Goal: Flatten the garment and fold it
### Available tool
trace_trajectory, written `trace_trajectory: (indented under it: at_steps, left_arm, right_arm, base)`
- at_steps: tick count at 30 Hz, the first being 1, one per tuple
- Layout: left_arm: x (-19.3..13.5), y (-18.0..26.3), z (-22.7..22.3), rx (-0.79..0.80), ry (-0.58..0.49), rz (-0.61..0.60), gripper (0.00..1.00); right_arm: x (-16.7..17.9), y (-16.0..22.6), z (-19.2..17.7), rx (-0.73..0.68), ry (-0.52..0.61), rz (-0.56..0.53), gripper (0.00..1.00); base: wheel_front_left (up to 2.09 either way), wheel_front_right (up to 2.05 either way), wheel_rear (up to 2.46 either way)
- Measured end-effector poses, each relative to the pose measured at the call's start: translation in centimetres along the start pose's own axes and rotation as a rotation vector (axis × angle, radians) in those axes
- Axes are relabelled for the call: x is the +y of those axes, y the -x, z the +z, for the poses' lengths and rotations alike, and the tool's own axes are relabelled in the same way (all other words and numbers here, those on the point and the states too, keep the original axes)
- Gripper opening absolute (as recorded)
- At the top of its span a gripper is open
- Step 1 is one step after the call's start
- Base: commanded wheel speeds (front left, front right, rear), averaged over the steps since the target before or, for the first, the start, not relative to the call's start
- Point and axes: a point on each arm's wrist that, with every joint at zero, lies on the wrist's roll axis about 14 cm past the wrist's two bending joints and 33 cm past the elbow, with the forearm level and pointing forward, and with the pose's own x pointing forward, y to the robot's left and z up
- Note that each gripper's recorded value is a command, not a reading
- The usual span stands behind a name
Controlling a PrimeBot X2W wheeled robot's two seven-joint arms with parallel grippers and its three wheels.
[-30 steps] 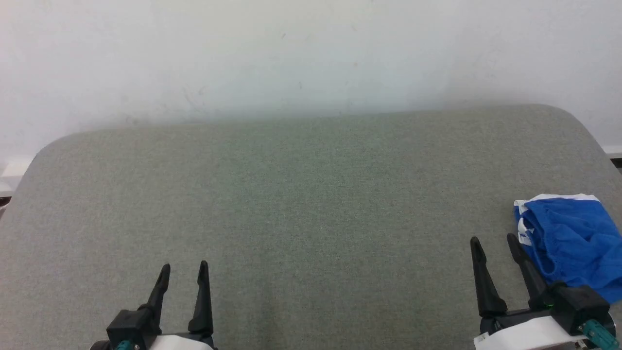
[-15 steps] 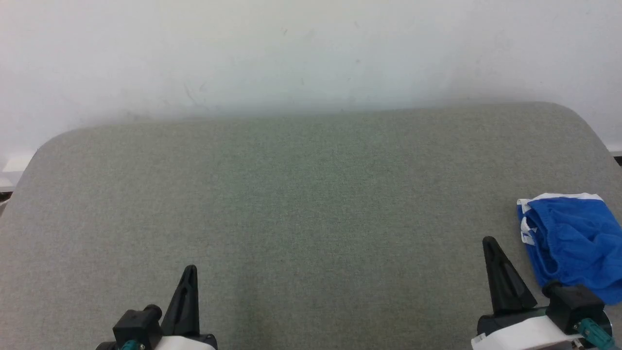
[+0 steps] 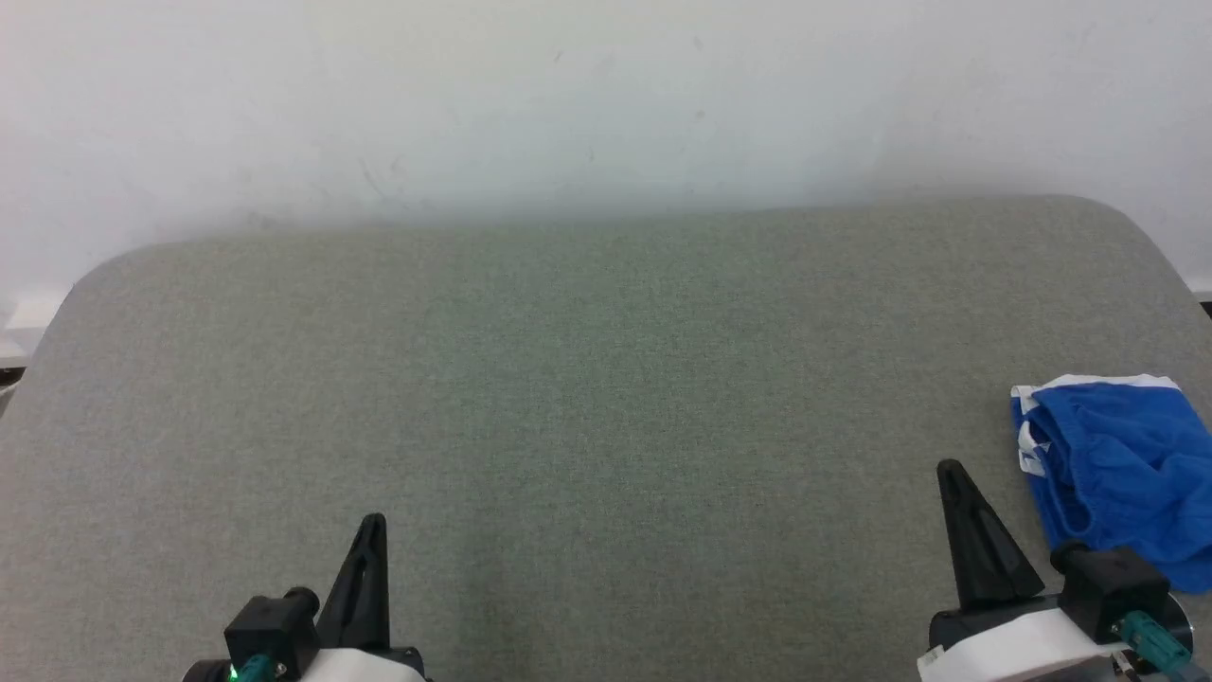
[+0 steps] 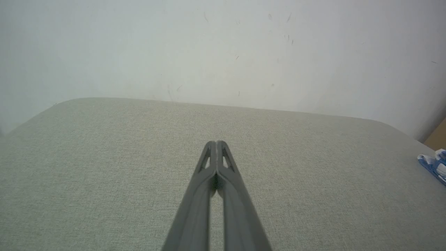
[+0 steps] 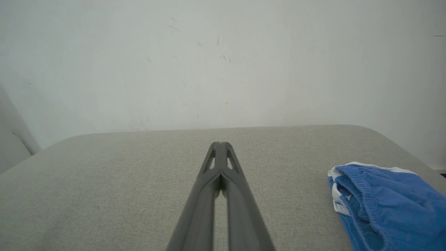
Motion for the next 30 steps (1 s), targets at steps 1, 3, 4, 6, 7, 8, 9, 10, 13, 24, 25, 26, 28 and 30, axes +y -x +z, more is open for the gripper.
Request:
trace_trajectory:
  at_steps: [1,3,4,6,7,8,9,10,13,24,25,26,28,30]
  left_arm:
    - [0.01,-0.01,-0.01,0.001,-0.001,0.0,0.0]
    - [0.02,-0.02,-0.03,0.004,-0.002,0.0,0.0]
    - [0.02,-0.04,-0.04,0.006,-0.002,0.0,0.0]
    - [0.03,-0.06,-0.02,0.006,-0.008,0.001,0.0]
    - [0.03,-0.09,0.0,0.007,-0.009,0.001,0.0]
    - [0.02,-0.14,0.0,0.01,-0.01,0.0,0.0]
    - [0.02,-0.19,0.04,0.009,-0.01,0.0,0.0]
    - [0.03,-0.28,0.14,0.006,-0.011,0.001,0.0]
    - [0.06,-0.42,0.24,0.008,-0.019,0.004,0.0]
    - [0.05,-0.68,0.35,0.017,-0.038,0.002,0.0]
    - [0.05,-0.69,0.34,0.019,-0.038,0.002,0.0]
    - [0.08,-0.7,0.33,0.02,-0.039,0.003,0.0]
    - [0.08,-0.73,0.35,0.02,-0.045,0.004,0.0]
    - [0.1,-0.78,0.35,0.025,-0.046,0.005,0.0]
  right_arm:
    - [0.01,-0.06,0.02,0.0,0.0,0.001,0.0]
    - [0.01,-0.1,-0.03,0.004,0.001,0.001,0.0]
    - [0.02,-0.11,-0.08,0.007,0.003,0.001,0.0]
    - [0.03,-0.14,-0.13,0.01,0.009,0.003,0.0]
    - [0.04,-0.19,-0.16,0.014,0.009,0.003,0.0]
    - [0.04,-0.24,-0.13,0.014,0.01,0.003,0.0]
    - [0.04,-0.27,-0.13,0.014,0.01,0.004,0.0]
    - [0.04,-0.29,-0.14,0.015,0.011,0.004,0.0]
    - [0.04,-0.34,-0.28,0.024,0.018,0.005,0.0]
    - [0.12,-0.79,-0.26,0.036,0.038,0.011,0.0]
    - [0.12,-0.82,-0.27,0.038,0.038,0.011,0.0]
    - [0.13,-0.83,-0.31,0.041,0.038,0.012,0.0]
    - [0.13,-0.85,-0.36,0.043,0.043,0.013,0.0]
    - [0.14,-0.88,-0.46,0.051,0.046,0.013,0.0]
  base:
    - [0.0,0.0,0.0]
    - [0.0,0.0,0.0]
    - [0.0,0.0,0.0]
    - [0.0,0.0,0.0]
    - [0.0,0.0,0.0]
    - [0.0,0.0,0.0]
    - [0.0,0.0,0.0]
    - [0.0,0.0,0.0]
    - [0.0,0.0,0.0]
    - [0.0,0.0,0.0]
    - [0.0,0.0,0.0]
    - [0.0,0.0,0.0]
    - [0.0,0.0,0.0]
    - [0.0,0.0,0.0]
